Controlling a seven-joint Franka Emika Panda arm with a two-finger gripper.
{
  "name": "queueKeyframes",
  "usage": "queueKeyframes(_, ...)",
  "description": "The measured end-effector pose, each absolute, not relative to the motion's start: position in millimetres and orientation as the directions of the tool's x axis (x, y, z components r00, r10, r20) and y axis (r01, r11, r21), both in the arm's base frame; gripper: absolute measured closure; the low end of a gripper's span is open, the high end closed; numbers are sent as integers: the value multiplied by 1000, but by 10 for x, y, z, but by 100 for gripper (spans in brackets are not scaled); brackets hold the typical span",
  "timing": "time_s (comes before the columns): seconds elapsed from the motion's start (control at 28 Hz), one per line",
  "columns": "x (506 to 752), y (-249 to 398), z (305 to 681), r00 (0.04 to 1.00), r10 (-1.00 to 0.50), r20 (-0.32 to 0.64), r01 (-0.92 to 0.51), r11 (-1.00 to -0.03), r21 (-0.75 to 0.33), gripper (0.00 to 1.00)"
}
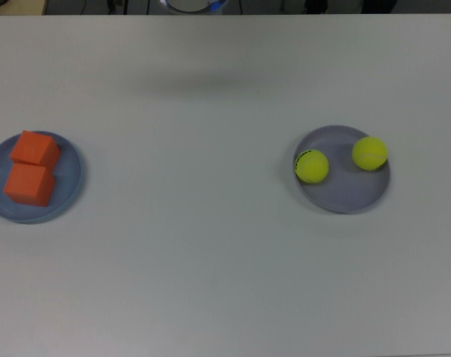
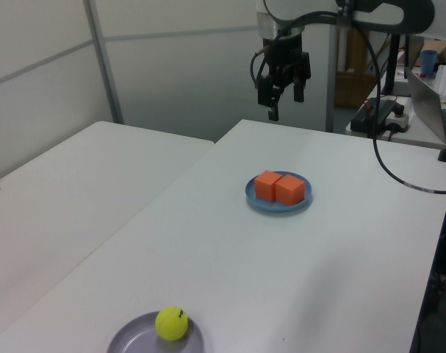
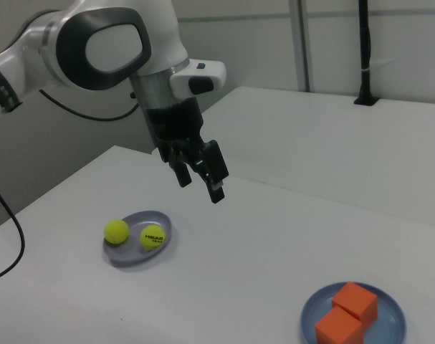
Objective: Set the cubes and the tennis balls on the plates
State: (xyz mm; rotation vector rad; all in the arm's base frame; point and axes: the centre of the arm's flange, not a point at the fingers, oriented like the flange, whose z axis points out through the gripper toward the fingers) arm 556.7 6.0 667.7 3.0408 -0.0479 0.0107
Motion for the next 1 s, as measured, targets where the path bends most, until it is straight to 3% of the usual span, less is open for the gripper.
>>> queueKeyframes(1.0, 5567, -59, 6676, 1000, -16, 4, -16, -995, 99, 0)
